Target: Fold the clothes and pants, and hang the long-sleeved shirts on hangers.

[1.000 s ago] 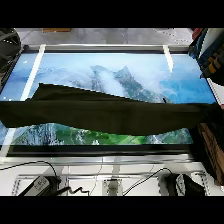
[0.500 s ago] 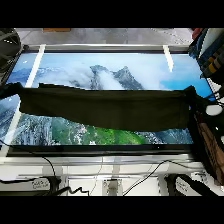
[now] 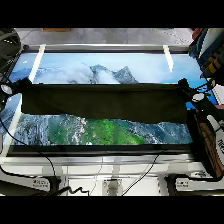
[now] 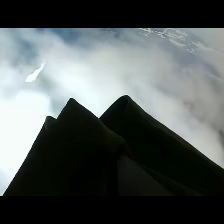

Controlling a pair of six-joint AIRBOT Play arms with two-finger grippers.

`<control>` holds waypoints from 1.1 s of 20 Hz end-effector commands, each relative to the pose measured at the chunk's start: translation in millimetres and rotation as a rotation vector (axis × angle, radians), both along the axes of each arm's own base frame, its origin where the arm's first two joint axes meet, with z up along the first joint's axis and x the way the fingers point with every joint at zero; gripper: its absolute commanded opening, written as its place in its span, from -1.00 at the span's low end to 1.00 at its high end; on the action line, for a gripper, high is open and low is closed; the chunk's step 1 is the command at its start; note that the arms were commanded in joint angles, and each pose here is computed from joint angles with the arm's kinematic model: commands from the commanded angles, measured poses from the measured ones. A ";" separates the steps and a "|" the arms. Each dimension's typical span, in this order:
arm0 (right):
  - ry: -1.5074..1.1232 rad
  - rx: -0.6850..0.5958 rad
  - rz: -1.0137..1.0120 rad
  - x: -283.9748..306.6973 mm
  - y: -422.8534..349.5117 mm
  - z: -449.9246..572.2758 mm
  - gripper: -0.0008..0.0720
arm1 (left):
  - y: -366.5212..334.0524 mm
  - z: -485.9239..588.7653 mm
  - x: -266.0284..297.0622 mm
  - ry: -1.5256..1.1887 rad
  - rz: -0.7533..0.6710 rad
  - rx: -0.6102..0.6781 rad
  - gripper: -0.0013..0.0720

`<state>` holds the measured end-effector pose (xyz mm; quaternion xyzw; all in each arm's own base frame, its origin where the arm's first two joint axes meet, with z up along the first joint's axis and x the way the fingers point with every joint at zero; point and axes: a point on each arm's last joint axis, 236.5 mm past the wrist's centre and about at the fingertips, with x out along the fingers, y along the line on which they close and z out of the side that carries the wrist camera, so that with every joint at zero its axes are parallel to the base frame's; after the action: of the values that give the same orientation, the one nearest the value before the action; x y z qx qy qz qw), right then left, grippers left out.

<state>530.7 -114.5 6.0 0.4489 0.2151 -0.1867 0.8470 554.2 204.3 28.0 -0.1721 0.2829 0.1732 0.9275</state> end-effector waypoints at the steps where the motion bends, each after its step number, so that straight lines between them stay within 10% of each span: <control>1: 0.020 -0.004 0.005 5.2 0.3 -13.3 -0.89 | -4.3 -1.7 6.9 -0.022 0.015 -0.019 -0.88; 2: 0.031 -0.015 0.021 4.2 1.8 -14.8 -0.53 | -5.0 -1.5 6.7 -0.019 0.009 -0.015 -0.69; 4: 0.087 -0.068 0.117 0.8 12.8 -19.5 0.90 | -8.5 0.8 2.8 0.009 -0.032 0.021 1.00; 10: 0.207 -0.106 0.360 -7.2 46.2 -7.8 0.86 | 16.7 53.9 -56.3 0.137 -0.029 0.152 0.90; 12: 0.219 -0.124 0.413 -8.2 52.1 -2.2 0.84 | 35.3 30.5 -112.4 0.331 0.035 0.063 0.37; 17: 0.290 -0.149 0.517 -22.7 63.0 -10.0 0.84 | 29.6 -33.3 -183.5 0.455 0.119 -0.239 0.46; 19: 0.301 -0.137 0.526 -25.7 65.8 -11.8 0.84 | 16.8 -45.5 -167.4 0.330 0.150 -0.343 1.00; 22: 0.313 -0.111 0.539 -29.4 71.1 -13.5 0.84 | 10.3 -69.8 -161.0 0.266 0.203 -0.408 1.00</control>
<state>507.9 -49.9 -4.0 0.2927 0.4257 -0.0433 0.8551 389.2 222.5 -23.7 -0.2968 0.4481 0.2204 0.8140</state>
